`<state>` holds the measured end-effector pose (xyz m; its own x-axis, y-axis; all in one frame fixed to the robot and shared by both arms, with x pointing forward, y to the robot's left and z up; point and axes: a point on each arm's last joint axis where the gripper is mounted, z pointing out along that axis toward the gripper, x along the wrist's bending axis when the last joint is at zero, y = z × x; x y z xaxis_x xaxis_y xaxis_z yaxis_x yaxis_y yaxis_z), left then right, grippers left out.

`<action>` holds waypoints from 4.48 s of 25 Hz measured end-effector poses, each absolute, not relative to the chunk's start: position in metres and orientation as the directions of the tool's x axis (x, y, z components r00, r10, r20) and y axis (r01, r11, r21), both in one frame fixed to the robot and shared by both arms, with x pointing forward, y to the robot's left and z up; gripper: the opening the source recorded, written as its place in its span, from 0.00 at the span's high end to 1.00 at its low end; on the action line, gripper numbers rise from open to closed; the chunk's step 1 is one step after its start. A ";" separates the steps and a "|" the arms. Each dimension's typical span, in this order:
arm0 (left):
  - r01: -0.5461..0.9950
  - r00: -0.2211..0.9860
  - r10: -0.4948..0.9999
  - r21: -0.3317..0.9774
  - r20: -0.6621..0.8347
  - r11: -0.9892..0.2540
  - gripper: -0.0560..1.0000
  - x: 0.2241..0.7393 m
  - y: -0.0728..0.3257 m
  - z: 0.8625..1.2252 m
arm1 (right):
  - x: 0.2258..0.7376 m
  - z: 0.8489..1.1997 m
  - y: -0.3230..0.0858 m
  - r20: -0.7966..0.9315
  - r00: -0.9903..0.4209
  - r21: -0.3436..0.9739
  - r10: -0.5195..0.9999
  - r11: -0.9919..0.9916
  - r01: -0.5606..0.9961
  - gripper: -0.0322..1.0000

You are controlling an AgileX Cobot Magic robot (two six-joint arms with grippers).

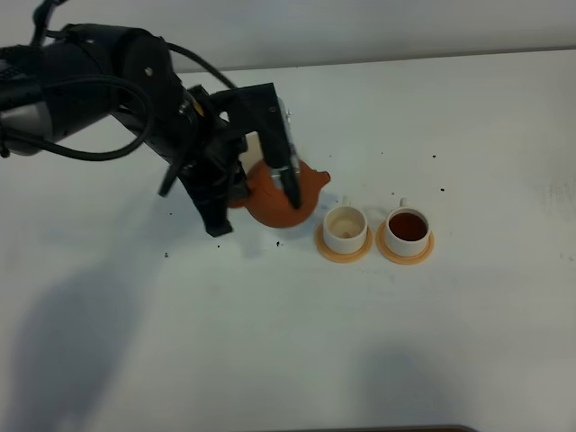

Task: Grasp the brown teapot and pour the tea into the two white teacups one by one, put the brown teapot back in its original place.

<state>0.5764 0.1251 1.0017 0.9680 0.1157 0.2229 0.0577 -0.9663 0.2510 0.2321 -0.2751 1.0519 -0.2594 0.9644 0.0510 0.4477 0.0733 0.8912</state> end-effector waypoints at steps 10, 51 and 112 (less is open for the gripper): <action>-0.391 0.841 -0.321 0.079 0.434 -0.917 0.84 0.603 0.127 0.982 | 0.232 1.052 -0.275 0.051 -0.260 0.891 0.964 0.073 0.448 0.73; -0.748 0.453 -0.711 -0.205 0.538 -0.631 0.84 0.615 0.095 0.955 | 0.232 1.052 -0.275 0.051 -0.260 0.891 0.964 0.073 0.448 0.73; -0.789 0.074 -0.892 -0.521 0.445 -0.326 0.84 0.609 0.065 0.964 | 0.232 1.052 -0.275 0.051 -0.260 0.891 0.964 0.073 0.448 0.73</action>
